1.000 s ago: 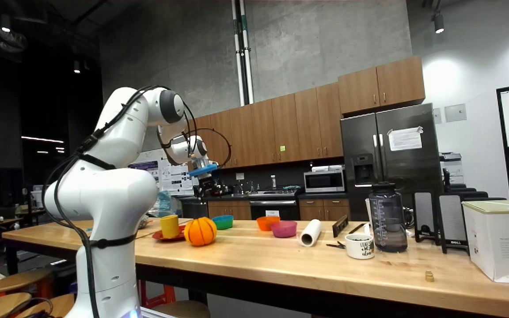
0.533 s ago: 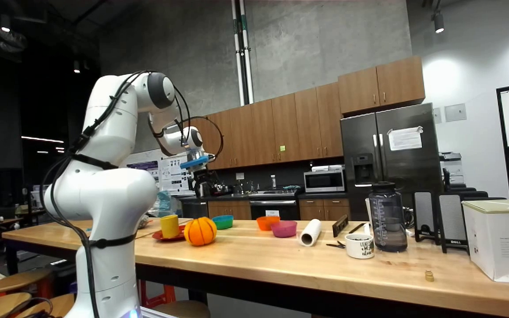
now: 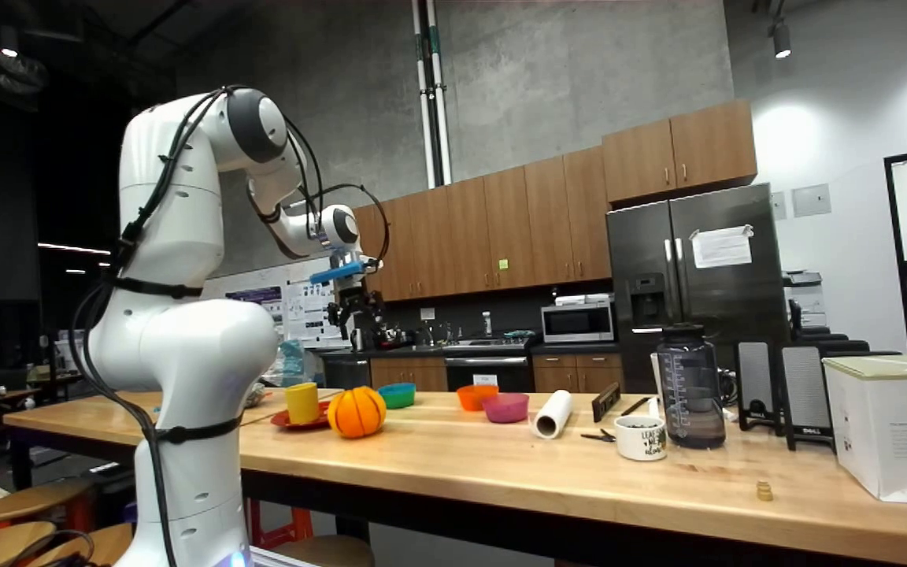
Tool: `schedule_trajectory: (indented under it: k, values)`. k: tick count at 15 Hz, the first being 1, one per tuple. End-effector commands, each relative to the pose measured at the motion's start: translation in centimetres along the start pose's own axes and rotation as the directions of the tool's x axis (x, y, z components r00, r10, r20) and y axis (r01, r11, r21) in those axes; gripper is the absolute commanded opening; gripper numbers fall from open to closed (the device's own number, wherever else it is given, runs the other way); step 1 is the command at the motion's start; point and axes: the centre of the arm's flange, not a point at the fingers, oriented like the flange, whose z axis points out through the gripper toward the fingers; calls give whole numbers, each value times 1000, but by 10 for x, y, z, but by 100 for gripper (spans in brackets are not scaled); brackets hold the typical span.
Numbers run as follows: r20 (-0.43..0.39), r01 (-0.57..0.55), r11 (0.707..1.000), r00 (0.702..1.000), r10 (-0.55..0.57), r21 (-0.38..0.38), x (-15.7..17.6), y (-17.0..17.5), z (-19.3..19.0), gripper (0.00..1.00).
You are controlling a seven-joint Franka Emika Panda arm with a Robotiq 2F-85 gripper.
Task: Put the blue bowl in the green bowl.
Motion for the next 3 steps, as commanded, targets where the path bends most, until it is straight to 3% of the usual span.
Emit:
schedule_trajectory:
  k: [1,3]
  values:
    - [-8,-61,997,998,62,38,-50,15,-11,100]
    - [-6,-88,995,996,89,50,-67,21,-15,100]
